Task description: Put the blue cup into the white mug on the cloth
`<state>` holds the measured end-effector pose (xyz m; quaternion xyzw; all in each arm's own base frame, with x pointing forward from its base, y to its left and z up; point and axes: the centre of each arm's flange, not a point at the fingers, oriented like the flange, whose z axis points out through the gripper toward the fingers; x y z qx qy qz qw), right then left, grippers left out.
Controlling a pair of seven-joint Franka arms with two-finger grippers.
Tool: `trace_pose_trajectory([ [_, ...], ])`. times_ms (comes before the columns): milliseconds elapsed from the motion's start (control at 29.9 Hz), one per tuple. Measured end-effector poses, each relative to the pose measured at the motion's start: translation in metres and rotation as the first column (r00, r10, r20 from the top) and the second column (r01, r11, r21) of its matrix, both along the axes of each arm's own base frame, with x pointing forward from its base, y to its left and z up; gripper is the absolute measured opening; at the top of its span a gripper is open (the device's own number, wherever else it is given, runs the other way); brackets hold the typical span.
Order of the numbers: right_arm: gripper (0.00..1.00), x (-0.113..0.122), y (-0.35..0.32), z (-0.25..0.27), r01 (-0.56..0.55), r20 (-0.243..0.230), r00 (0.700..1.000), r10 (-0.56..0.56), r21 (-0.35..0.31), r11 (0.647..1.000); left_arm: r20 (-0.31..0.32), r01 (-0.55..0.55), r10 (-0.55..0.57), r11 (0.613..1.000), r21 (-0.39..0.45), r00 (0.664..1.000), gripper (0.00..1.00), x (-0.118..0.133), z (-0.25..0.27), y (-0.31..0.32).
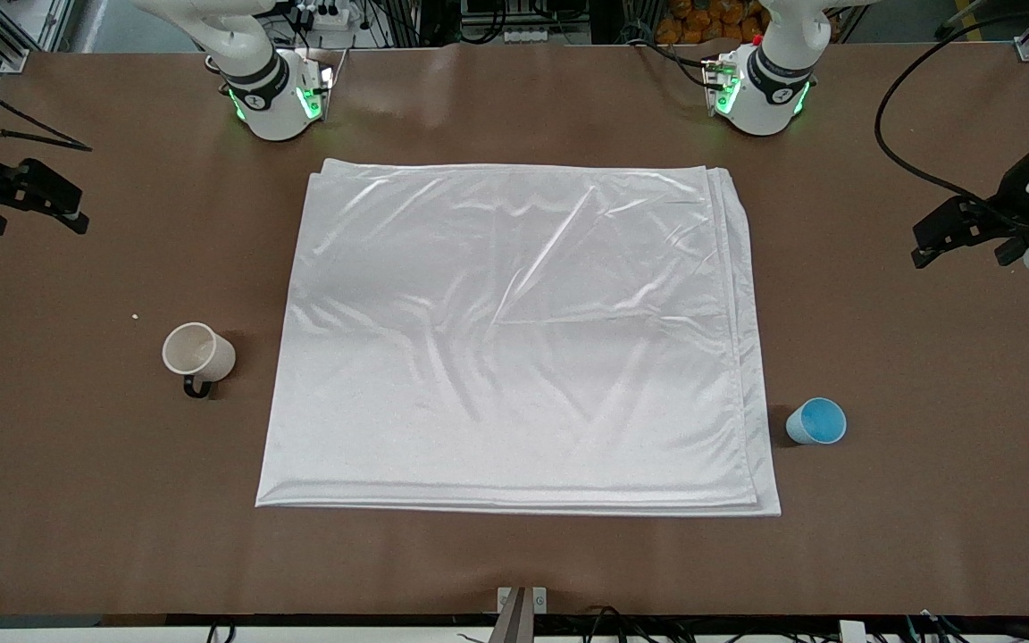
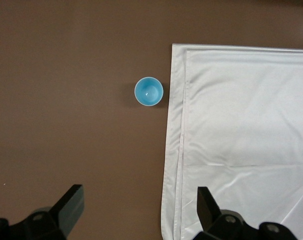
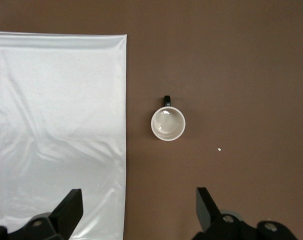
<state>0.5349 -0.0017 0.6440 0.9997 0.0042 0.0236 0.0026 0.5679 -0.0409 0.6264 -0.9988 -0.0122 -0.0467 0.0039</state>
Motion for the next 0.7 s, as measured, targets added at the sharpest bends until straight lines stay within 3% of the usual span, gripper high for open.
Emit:
trace_pose_trajectory([
  [468,1.00,0.000,-0.001,0.000,0.002,0.000,1.000,-0.002,0.000,1.000,-0.011,0.000,0.000,1.000,-0.001,1.000,1.00,0.003,-0.007,0.000],
  [702,1.00,0.000,-0.002,-0.001,0.003,-0.001,1.000,-0.003,0.000,1.000,-0.060,-0.004,0.004,1.000,-0.005,0.998,1.00,0.016,-0.034,0.003],
])
